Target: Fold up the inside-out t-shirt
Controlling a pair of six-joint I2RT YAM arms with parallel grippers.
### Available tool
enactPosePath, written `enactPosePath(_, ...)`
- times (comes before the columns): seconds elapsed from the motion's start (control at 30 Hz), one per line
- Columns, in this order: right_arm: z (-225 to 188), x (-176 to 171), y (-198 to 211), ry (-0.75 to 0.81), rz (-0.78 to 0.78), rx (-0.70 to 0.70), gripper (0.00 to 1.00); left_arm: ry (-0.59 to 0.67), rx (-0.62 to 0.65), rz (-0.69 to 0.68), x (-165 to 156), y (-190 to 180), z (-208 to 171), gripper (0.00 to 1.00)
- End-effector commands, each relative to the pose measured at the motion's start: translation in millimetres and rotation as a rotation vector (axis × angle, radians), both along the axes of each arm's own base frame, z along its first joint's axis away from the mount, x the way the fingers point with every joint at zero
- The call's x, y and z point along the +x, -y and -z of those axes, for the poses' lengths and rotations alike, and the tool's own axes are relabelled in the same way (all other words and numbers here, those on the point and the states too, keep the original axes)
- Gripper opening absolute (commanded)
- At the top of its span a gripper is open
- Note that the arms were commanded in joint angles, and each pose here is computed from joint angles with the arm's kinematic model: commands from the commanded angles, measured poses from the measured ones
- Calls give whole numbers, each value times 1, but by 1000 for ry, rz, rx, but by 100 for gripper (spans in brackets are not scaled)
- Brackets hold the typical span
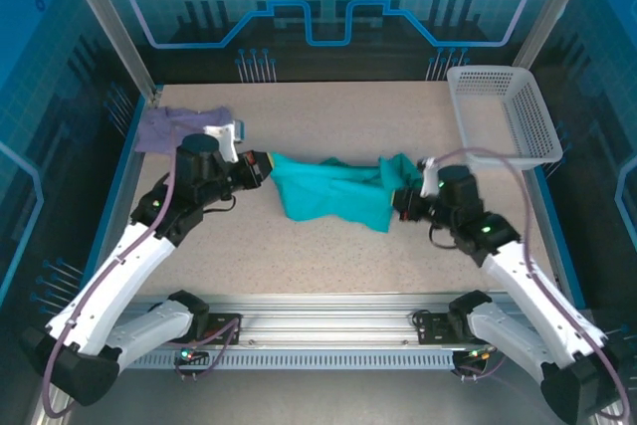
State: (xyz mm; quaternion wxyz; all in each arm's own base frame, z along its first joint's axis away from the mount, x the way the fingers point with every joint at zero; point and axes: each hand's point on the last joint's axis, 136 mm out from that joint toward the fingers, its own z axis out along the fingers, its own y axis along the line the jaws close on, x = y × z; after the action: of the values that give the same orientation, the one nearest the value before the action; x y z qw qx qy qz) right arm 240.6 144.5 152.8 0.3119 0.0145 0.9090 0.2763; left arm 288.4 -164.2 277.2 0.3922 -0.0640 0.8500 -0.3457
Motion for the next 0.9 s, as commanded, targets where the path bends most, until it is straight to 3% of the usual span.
enactPosePath(0.0, 76, -38, 21, -223, 135, -53, 26, -244, 13, 17, -27, -2, 87, 0)
enactPosePath(0.13, 88, -49, 30, -207, 146, -99, 44, -433, -12, 26, -68, -6, 162, 0)
enactPosePath(0.27, 71, -36, 16, -150, 67, -180, 51, -489, -36, 25, -86, -6, 185, 0)
enactPosePath(0.37, 59, -23, -4, -95, -23, -326, 56, -494, -15, 26, -90, -9, 190, 0)
enactPosePath(0.53, 44, 12, -36, -22, -124, -554, 57, -474, -5, 33, -88, -9, 186, 0)
enactPosePath(0.8, 79, 39, -58, -104, -181, -714, 54, -463, 16, 34, -87, -11, 185, 0)
enactPosePath(0.87, 85, 46, -56, -111, -180, -745, 48, -462, 17, 36, -87, -11, 186, 0)
